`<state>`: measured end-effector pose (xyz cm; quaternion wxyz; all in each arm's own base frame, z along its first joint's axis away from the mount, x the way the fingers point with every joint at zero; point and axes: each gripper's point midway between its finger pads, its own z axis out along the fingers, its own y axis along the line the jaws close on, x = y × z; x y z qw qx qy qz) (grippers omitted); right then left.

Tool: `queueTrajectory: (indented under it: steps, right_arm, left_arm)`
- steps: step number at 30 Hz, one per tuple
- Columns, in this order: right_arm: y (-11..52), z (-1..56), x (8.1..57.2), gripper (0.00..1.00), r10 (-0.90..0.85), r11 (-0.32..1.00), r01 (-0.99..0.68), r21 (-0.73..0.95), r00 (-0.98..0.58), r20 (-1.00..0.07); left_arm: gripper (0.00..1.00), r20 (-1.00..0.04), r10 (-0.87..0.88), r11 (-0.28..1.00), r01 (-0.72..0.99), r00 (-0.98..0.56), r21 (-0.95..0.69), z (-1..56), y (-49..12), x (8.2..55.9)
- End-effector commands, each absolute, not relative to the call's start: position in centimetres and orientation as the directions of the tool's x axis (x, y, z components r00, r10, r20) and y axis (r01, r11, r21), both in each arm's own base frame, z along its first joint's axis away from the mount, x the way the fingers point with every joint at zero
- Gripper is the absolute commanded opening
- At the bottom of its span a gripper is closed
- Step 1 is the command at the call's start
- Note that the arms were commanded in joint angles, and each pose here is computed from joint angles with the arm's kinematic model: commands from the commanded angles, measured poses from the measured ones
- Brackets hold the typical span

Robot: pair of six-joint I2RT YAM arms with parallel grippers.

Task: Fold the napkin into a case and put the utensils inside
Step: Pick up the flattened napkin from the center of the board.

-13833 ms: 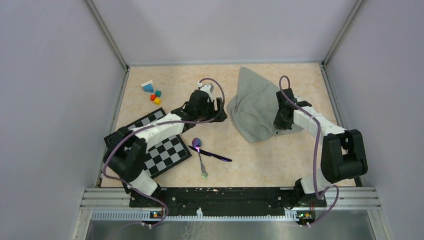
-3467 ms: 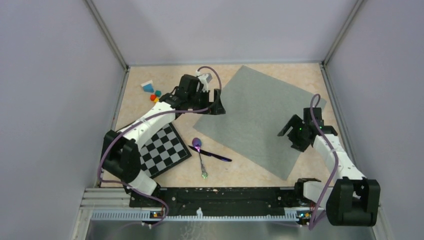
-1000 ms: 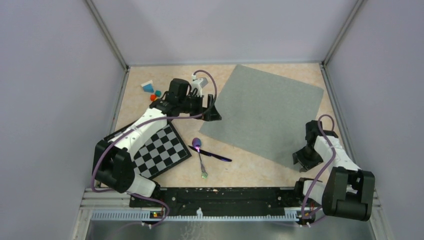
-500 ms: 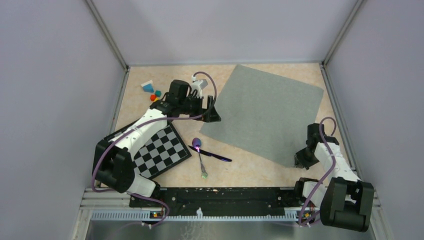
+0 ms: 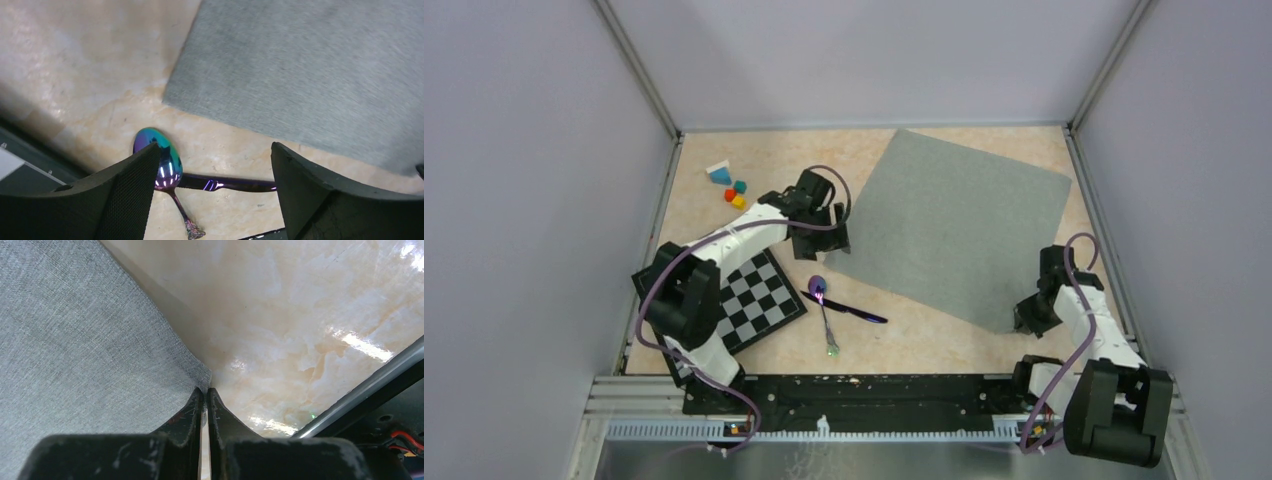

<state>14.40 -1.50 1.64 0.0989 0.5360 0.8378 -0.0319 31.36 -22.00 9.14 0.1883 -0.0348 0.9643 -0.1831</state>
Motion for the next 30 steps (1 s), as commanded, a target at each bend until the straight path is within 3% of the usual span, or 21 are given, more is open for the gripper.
queueTrajectory:
  steps: [1, 7, 17, 30]
  right_arm:
    - [-2.1, 3.0, 15.5, 0.00, 0.892, 0.413, 0.906, 0.093, -0.382, -0.243]
    - [-1.8, 3.1, 15.9, 0.00, 0.878, 0.447, 0.883, 0.140, -0.403, -0.259]
    - [-1.6, 3.4, 16.4, 0.00, 0.870, 0.465, 0.865, 0.189, -0.408, -0.276]
    - [-1.4, 3.3, 16.3, 0.00, 0.870, 0.468, 0.863, 0.189, -0.412, -0.270]
  left_arm:
    - [0.82, -0.351, -0.360, 0.931, -0.308, -0.864, -0.196, 8.9, -19.7, 31.8]
    - [0.64, -0.357, -0.373, 0.924, -0.379, -0.856, -0.056, 7.5, -20.5, 32.3]
    - [0.60, -0.363, -0.349, 0.910, -0.405, -0.864, 0.090, 5.7, -20.0, 33.0]
    - [0.62, -0.307, -0.358, 0.915, -0.397, -0.882, 0.074, 2.1, -20.2, 33.1]
